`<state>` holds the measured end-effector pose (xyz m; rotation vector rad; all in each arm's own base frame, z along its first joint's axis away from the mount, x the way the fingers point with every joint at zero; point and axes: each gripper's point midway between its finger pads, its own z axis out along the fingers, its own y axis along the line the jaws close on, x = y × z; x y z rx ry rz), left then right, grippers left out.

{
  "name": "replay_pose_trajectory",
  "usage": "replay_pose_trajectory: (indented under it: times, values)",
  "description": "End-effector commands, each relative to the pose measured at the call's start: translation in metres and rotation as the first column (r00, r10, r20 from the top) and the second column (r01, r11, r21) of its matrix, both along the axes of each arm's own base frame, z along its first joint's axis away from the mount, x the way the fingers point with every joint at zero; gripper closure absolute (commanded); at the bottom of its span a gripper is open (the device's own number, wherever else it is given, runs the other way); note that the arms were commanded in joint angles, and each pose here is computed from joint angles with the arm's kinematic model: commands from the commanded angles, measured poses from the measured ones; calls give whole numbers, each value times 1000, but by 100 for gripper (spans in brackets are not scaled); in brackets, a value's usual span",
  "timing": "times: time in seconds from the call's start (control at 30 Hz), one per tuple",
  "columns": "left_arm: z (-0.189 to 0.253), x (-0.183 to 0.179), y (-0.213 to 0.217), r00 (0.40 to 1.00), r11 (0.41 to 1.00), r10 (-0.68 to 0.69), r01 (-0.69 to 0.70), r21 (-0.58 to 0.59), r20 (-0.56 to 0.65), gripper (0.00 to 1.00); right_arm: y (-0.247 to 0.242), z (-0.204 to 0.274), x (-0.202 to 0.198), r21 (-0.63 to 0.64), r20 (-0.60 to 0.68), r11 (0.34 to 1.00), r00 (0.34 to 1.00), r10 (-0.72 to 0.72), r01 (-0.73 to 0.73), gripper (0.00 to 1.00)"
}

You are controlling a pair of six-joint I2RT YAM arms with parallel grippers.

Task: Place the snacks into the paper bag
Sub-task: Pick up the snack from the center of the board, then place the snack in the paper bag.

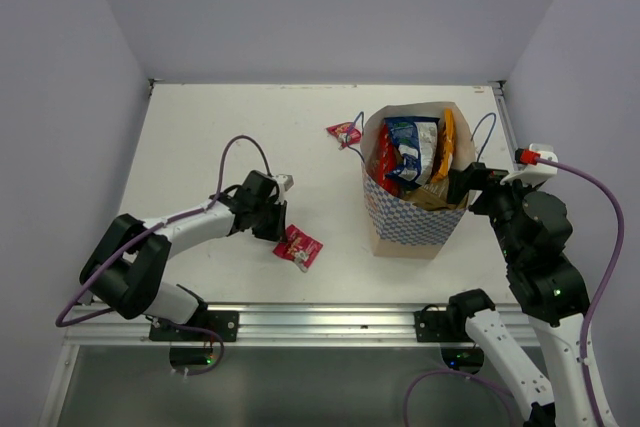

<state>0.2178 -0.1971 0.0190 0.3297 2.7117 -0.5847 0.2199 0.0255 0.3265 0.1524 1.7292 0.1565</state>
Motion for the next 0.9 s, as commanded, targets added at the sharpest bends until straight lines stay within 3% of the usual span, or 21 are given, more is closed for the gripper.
replay_pose_trajectory:
  times: [0.0, 0.07, 0.5, 0.87]
  values:
    - [4, 7, -3, 999, 1000, 15, -15, -18, 37, 89, 4, 14, 1, 10, 41, 1000, 999, 18, -19, 2]
    - [7, 9, -4, 999, 1000, 20, -19, -23, 47, 100, 3, 15, 1, 11, 44, 1000, 999, 17, -17, 1]
    - [94, 49, -10, 955, 995, 78, -54, -90, 285, 100, 0, 20, -3, 1, 54, 1000, 999, 8, -8, 2]
    - [196, 88, -3, 815, 983, 169, -96, -158, 554, 100, -2, 22, -5, -1, 60, 1000, 998, 3, -3, 2]
